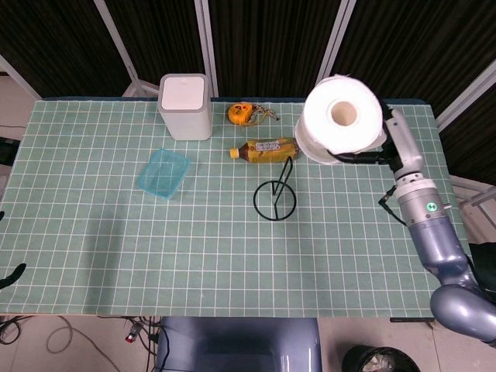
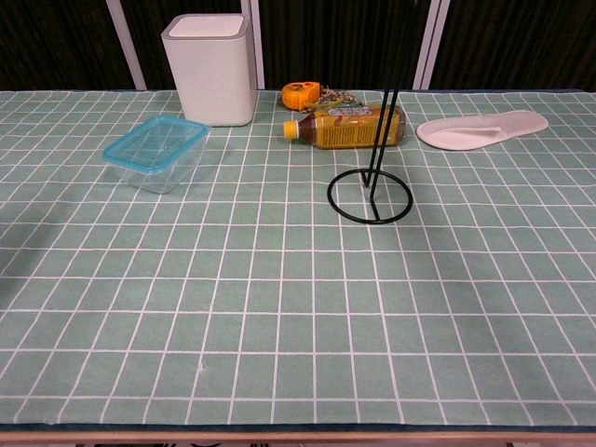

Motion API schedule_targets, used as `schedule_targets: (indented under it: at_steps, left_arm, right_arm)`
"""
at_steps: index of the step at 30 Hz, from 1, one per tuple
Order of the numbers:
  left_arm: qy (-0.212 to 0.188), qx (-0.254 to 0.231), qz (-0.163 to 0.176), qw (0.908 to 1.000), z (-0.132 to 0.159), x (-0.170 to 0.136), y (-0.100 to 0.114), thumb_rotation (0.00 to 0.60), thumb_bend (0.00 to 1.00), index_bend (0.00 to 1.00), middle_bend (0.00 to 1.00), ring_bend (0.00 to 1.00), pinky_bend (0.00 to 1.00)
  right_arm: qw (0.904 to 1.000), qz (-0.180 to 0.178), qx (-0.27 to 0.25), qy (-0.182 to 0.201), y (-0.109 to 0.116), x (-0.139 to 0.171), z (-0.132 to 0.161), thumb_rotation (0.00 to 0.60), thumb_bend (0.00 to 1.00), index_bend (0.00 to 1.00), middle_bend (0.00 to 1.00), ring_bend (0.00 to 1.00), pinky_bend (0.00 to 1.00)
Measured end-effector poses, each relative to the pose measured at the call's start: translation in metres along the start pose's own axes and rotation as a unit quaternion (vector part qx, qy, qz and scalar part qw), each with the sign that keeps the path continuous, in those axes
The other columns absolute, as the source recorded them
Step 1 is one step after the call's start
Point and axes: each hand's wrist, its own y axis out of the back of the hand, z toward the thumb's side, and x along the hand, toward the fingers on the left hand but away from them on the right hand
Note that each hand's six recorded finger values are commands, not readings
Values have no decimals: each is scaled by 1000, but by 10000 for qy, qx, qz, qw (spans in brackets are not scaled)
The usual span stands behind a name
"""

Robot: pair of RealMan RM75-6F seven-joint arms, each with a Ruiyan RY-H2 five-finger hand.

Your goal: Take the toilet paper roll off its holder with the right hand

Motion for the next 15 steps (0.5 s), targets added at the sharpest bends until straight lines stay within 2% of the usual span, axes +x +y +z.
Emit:
schedule_targets:
  at_steps: [5,9,15]
  left_arm:
    - [-9,-1,13,10000,1,0,0,600,176,43,0,0,15]
    - [-11,-12,28,10000,1,-1,1,600,176,43,0,0,14]
    - [-30,-21,49,10000,0,-1,3,600,176,43,0,0,15]
  right_arm:
    - [9992,-289,264,-65,29,8,1,600,0,398,336,289,27]
    - [9987,-240,403,-186,31,14,-16,600,0,398,336,289,27]
    - [9969,-26,684,-388,29,34,-60,600,0,397,336,289,27]
